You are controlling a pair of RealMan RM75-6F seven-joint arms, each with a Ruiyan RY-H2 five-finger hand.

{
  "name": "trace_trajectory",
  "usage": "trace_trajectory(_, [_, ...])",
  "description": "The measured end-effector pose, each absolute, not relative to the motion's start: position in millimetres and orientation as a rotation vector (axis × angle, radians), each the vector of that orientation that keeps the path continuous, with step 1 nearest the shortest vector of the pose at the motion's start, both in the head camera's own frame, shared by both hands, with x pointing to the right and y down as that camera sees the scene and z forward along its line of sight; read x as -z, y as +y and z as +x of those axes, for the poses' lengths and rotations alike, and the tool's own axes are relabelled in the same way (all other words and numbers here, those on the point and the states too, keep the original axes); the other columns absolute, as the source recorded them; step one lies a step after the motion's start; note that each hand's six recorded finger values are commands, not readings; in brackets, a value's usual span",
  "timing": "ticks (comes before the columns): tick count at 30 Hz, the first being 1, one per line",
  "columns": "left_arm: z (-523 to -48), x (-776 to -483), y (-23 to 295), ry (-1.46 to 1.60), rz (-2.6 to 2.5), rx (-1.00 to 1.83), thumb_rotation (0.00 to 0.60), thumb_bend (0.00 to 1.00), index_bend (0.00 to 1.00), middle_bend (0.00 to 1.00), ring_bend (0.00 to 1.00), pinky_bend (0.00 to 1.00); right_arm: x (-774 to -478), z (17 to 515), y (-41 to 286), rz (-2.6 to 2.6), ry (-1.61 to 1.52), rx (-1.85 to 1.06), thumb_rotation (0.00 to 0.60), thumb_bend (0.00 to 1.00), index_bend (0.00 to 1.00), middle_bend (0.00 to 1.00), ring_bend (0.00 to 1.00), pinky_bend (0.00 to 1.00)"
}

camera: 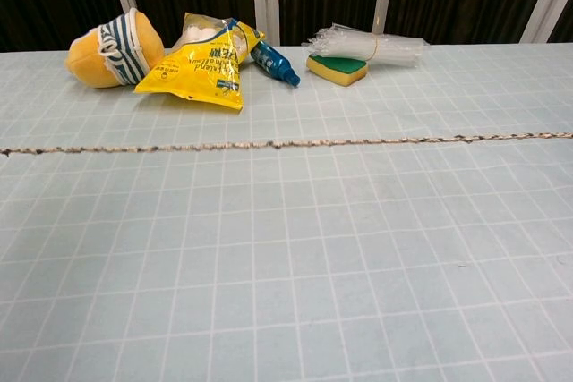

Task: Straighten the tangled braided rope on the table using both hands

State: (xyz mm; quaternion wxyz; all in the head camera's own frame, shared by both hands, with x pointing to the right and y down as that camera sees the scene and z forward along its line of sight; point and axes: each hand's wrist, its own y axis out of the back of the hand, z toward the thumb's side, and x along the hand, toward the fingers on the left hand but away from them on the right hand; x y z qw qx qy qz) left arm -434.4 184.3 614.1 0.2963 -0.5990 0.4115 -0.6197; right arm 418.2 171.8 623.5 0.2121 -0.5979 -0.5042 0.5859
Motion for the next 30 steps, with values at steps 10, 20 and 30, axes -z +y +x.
trace_trajectory(10, [-434.2, -630.8, 188.5, 1.024, -1.582, 1.7, 0.6, 0.57, 0.6, 0.18, 0.0, 0.0, -635.5, 418.2, 175.9, -1.664, -1.336, -1.669, 0.6, 0.52, 0.61, 0.21, 0.0, 0.0])
trace_trajectory(20, [-425.0, -650.9, 191.5, 0.934, -1.581, 1.729, 0.6, 0.56, 0.6, 0.18, 0.0, 0.0, -653.5, 412.6, 181.4, -1.677, -1.211, -1.723, 0.6, 0.52, 0.61, 0.21, 0.0, 0.0])
trace_trajectory(30, [-413.5, -662.5, 192.7, 0.893, -1.583, 1.719, 0.6, 0.5, 0.56, 0.18, 0.0, 0.0, -666.9, 408.0, 182.7, -1.675, -1.133, -1.754, 0.6, 0.52, 0.54, 0.21, 0.0, 0.0])
